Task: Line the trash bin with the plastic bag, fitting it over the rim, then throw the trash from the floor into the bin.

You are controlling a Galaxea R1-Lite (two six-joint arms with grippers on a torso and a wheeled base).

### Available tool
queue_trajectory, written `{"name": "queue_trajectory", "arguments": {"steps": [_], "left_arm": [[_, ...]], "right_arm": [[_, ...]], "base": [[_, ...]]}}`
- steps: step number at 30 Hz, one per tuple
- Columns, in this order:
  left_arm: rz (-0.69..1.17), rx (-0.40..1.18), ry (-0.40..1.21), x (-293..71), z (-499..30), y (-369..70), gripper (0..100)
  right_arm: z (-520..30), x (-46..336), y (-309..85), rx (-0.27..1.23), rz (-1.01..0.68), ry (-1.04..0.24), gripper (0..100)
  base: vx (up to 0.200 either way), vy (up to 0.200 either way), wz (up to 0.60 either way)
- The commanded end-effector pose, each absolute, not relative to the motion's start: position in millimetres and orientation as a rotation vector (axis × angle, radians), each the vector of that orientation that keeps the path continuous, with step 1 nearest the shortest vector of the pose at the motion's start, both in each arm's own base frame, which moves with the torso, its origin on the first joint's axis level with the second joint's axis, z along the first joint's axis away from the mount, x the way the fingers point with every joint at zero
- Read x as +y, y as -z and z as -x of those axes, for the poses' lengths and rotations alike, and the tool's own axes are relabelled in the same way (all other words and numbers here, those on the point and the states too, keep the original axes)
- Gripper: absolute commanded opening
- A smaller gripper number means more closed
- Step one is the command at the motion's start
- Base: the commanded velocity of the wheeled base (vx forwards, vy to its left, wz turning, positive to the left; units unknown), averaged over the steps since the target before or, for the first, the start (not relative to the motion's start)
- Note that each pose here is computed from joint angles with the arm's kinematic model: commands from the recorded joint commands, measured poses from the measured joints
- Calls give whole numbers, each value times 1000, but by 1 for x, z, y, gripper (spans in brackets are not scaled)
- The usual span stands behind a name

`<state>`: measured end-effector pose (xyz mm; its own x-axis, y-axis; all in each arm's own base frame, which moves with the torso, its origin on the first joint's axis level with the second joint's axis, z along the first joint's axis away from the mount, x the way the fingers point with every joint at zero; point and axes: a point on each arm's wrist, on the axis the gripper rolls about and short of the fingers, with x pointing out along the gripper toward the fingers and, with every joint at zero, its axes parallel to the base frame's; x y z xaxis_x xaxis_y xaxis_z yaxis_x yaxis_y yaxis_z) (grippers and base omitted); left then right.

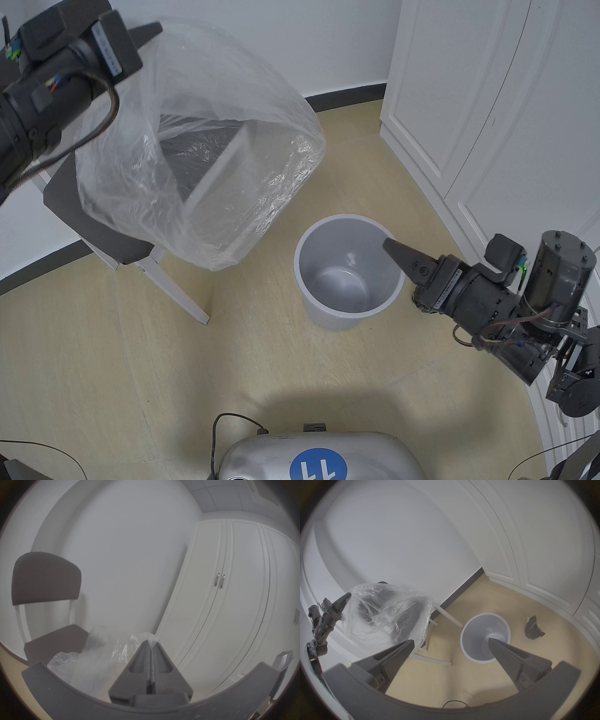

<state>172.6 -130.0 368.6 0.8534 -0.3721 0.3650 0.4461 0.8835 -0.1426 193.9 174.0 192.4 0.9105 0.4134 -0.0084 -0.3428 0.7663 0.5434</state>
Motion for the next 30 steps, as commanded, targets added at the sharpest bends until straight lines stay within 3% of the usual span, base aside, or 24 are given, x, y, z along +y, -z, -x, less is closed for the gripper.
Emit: {"name": "queue_trajectory", "arguments": {"steps": [1, 9, 30], "left_arm": [[241, -392, 526, -156, -169, -391, 0], [275, -394, 639, -184, -152, -397, 0], [353, -404, 706, -187, -116, -407, 0]], "right_arm": [[-210, 209, -176, 219, -626, -473, 100], [-171, 241, -173, 216, -671, -622, 100], [-197, 220, -185, 91, -729, -520, 100]], "base": [[0, 0, 0], [0, 0, 0], [0, 0, 0]]}}
